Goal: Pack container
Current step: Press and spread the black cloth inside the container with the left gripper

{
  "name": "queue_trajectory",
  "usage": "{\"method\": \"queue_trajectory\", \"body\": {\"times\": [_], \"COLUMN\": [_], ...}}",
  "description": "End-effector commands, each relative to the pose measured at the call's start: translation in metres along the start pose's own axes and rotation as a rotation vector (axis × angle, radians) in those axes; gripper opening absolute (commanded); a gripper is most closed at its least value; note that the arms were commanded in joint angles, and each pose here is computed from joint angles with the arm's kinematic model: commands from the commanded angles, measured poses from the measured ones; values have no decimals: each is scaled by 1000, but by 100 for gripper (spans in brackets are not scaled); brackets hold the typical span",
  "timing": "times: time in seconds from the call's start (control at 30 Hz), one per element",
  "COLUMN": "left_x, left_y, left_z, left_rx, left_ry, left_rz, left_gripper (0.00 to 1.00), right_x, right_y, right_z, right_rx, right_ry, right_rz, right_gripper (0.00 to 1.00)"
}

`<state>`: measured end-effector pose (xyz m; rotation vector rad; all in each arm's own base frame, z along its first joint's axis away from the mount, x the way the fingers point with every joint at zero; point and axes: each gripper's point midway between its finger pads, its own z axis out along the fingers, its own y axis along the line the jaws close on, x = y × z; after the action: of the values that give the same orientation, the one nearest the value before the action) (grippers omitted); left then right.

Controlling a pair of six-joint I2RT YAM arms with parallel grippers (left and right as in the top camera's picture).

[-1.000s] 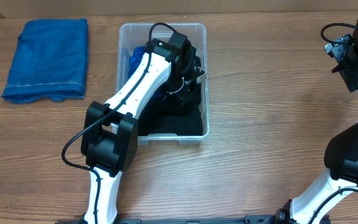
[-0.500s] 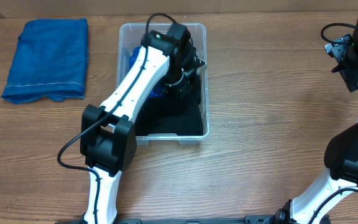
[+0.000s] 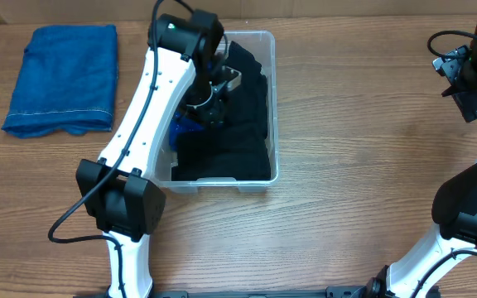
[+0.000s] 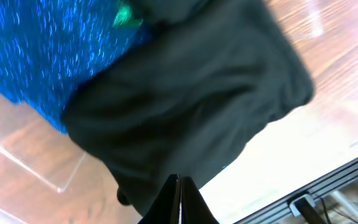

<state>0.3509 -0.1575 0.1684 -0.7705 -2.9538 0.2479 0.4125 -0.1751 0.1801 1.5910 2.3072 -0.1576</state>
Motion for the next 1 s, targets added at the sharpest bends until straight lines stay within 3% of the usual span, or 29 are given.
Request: {"method": "queue_trajectory", "body": {"times": [0.0,0.2,0.47,0.77,0.97], "left_x": [20,67,94,92,63], "left_y": [11,6,-6,1,13], "left_z": [17,63,83,117,129], "left_rx": [-2,84,155,150,110], "left_ry": [86,313,425,392,260], "left_rz": [-127,-202,-219,-213,-183], "left_gripper": [4,4,4,4,4], "right_x": [-2,-2,-2,-2,-2], "right_y": [0,-1,-1,-1,-1], "right_z": [0,0,0,0,0], "right_rx": [3,3,3,3,3], "right_ry": [-8,-8,-8,-8,-8], "right_rz": [6,6,6,6,6], "right_gripper": [100,100,100,100,100]}}
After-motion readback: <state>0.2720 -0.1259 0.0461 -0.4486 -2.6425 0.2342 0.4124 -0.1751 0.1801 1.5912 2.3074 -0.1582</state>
